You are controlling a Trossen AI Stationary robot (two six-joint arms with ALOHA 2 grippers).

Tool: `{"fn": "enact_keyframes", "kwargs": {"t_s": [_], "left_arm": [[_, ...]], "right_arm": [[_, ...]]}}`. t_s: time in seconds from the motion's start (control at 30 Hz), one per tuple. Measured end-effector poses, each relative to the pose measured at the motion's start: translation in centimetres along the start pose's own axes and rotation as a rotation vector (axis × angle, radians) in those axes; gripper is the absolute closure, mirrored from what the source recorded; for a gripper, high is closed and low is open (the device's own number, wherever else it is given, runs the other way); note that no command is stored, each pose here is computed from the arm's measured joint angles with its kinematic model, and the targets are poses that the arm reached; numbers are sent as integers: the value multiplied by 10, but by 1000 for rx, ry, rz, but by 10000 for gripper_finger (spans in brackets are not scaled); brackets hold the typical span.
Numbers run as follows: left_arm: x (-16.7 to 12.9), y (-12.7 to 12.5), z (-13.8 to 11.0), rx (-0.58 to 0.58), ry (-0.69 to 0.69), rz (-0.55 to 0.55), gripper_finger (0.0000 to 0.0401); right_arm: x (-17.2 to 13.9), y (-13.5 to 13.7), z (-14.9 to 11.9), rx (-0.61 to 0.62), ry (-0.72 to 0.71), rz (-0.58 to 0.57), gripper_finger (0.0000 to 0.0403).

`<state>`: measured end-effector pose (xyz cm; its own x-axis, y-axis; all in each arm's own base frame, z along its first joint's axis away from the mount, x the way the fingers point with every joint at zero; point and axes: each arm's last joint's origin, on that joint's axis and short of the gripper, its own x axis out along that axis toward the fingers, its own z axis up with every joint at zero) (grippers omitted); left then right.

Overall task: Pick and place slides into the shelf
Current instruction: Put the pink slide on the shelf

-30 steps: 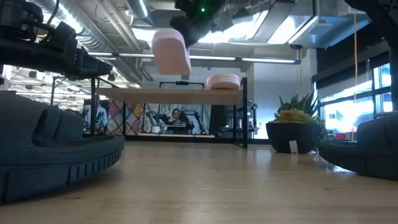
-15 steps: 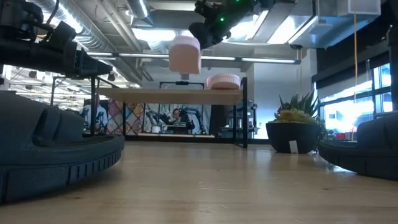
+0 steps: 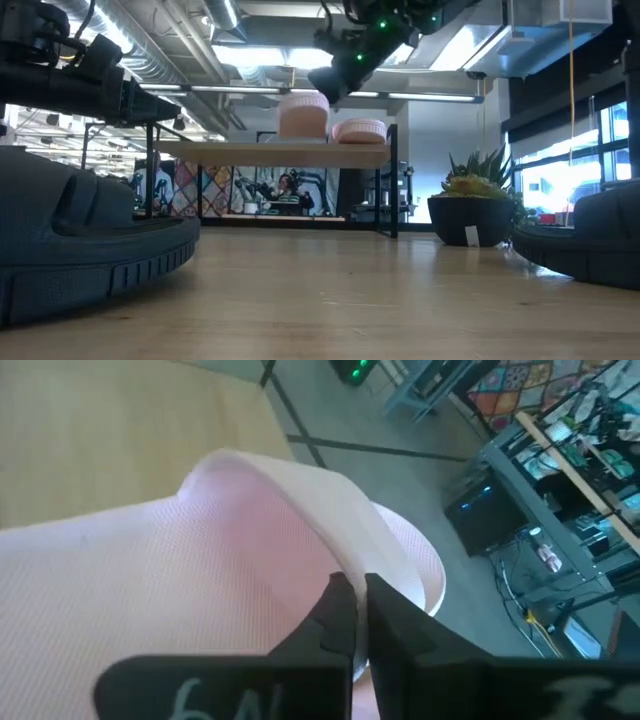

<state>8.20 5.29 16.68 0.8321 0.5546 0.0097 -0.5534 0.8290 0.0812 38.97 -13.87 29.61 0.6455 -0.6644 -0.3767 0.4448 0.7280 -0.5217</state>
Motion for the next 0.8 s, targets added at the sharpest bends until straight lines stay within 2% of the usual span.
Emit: {"fn": "enact_keyframes", "kwargs": {"t_s": [0.8], "left_arm": [[0, 0, 0, 0, 0, 0, 193]], "right_arm": [[2, -5, -2, 6, 11, -10, 370]]}}
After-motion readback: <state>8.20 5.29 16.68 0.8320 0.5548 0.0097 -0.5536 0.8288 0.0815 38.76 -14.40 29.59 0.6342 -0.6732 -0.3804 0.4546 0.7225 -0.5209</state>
